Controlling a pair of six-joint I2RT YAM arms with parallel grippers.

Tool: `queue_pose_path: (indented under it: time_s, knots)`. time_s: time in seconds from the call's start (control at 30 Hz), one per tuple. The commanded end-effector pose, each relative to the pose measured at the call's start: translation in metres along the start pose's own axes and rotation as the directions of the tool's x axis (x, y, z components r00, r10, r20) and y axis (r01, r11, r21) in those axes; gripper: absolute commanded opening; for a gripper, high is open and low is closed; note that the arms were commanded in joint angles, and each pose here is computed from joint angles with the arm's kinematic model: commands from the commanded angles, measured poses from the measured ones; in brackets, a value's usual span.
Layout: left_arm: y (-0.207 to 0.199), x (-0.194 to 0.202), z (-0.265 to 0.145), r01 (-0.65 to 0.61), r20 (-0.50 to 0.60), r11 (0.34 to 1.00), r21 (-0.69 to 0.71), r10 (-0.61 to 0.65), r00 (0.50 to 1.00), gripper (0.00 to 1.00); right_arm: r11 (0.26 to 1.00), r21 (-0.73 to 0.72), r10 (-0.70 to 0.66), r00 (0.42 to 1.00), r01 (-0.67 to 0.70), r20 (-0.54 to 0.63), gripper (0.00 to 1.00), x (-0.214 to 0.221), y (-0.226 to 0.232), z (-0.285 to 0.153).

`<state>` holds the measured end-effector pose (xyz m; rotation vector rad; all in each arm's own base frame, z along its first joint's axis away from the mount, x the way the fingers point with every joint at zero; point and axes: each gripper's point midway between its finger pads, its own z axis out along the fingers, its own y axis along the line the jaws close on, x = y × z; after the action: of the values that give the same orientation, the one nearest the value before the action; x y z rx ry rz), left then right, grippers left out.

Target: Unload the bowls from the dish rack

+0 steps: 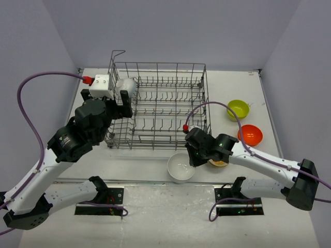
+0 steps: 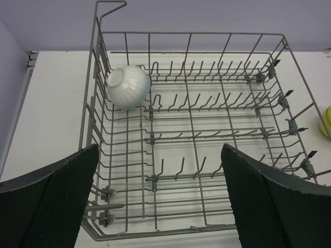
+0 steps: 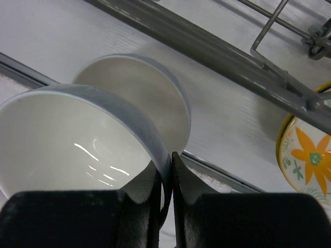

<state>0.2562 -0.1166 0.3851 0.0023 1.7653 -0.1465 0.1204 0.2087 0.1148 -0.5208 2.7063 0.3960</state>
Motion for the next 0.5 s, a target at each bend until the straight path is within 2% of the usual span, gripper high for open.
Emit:
queue_pose_path:
  time_s: [0.0,0.2,0.33,0.47]
  knots:
    - [0.000,-0.003,0.003,0.004,0.023,1.000,-0.012,-0.004,1.000,1.00,0.998,-0.050,0.039,0.996,-0.035,0.077,0.00,-0.020,0.015,0.008]
    - [0.000,0.002,0.005,-0.014,0.013,1.000,-0.014,0.015,1.000,1.00,0.998,-0.046,0.054,0.995,-0.050,0.084,0.00,-0.021,0.015,0.021]
    - [0.000,0.003,0.006,-0.020,0.010,1.000,-0.013,0.020,1.000,1.00,0.998,-0.027,0.065,0.996,-0.064,0.066,0.03,-0.012,0.009,0.033]
    - [0.001,0.005,0.007,-0.027,0.010,1.000,-0.016,0.027,1.000,1.00,0.994,-0.054,0.099,0.990,-0.094,0.102,0.07,-0.012,0.009,0.036]
